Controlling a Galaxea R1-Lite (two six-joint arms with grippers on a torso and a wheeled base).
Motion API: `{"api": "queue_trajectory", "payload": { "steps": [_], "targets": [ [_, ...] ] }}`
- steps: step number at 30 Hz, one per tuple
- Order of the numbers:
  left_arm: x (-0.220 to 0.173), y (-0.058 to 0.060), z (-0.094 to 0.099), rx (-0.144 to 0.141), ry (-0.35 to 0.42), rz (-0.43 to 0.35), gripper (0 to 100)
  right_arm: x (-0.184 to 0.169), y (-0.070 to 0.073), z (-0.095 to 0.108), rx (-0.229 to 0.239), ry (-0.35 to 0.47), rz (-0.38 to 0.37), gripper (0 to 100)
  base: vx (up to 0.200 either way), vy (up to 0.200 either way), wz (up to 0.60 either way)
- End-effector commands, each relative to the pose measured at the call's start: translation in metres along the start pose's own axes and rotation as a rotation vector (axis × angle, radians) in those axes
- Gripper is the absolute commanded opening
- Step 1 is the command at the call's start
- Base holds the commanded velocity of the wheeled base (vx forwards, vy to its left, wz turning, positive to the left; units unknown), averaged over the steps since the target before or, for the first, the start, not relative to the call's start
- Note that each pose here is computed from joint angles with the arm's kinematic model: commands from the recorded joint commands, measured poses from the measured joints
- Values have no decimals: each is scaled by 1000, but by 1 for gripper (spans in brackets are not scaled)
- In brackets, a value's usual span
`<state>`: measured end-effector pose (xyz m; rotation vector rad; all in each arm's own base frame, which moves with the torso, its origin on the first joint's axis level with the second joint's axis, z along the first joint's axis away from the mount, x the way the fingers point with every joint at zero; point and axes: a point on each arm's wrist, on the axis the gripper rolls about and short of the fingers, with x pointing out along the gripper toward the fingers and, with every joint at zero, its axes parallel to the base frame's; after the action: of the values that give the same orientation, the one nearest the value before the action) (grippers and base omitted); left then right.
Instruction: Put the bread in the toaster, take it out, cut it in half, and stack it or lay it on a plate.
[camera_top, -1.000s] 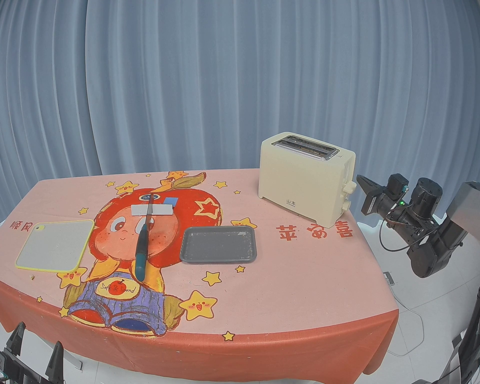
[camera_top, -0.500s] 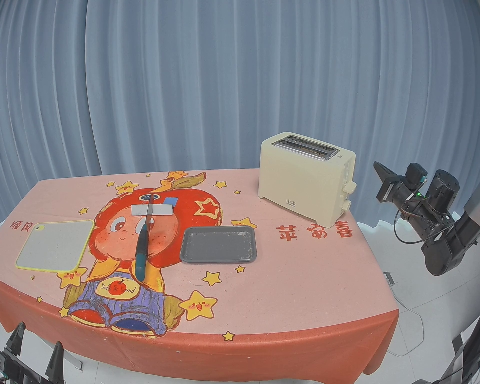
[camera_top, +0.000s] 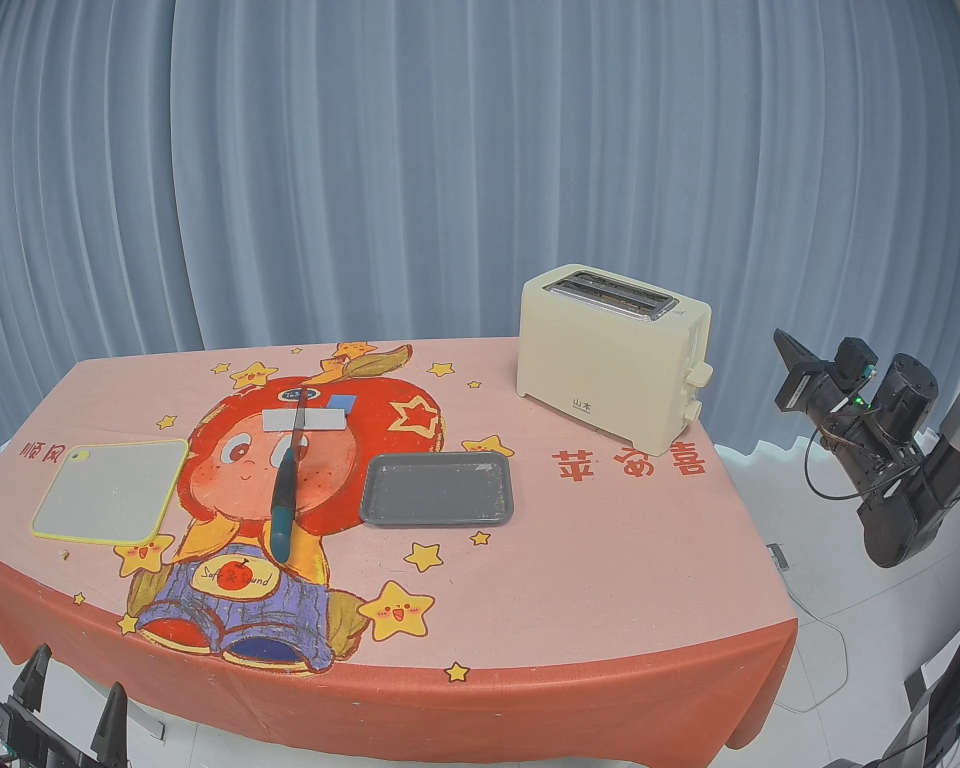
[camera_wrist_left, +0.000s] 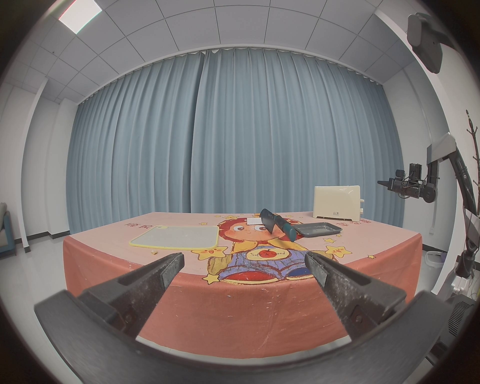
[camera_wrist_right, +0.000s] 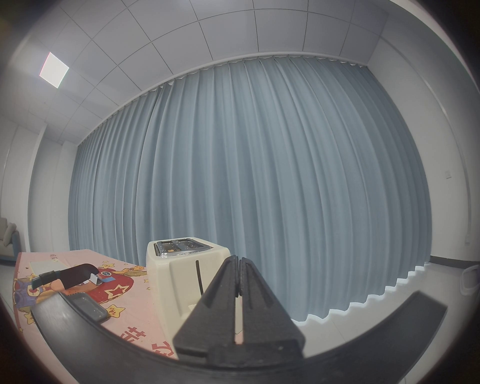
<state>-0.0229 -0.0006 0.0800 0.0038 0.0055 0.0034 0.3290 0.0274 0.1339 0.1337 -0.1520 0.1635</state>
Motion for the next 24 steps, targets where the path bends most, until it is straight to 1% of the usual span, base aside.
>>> {"api": "queue_trajectory", "payload": {
  "steps": [1, 24],
  "targets": [
    [0, 0, -5, 1, 1, -2, 100, -1, 5, -3, 3, 10, 13, 0, 0, 0, 0],
    [0, 0, -5, 1, -1, 0, 100, -1, 7, 2, -6, -8, 16, 0, 0, 0, 0]
  ]
}}
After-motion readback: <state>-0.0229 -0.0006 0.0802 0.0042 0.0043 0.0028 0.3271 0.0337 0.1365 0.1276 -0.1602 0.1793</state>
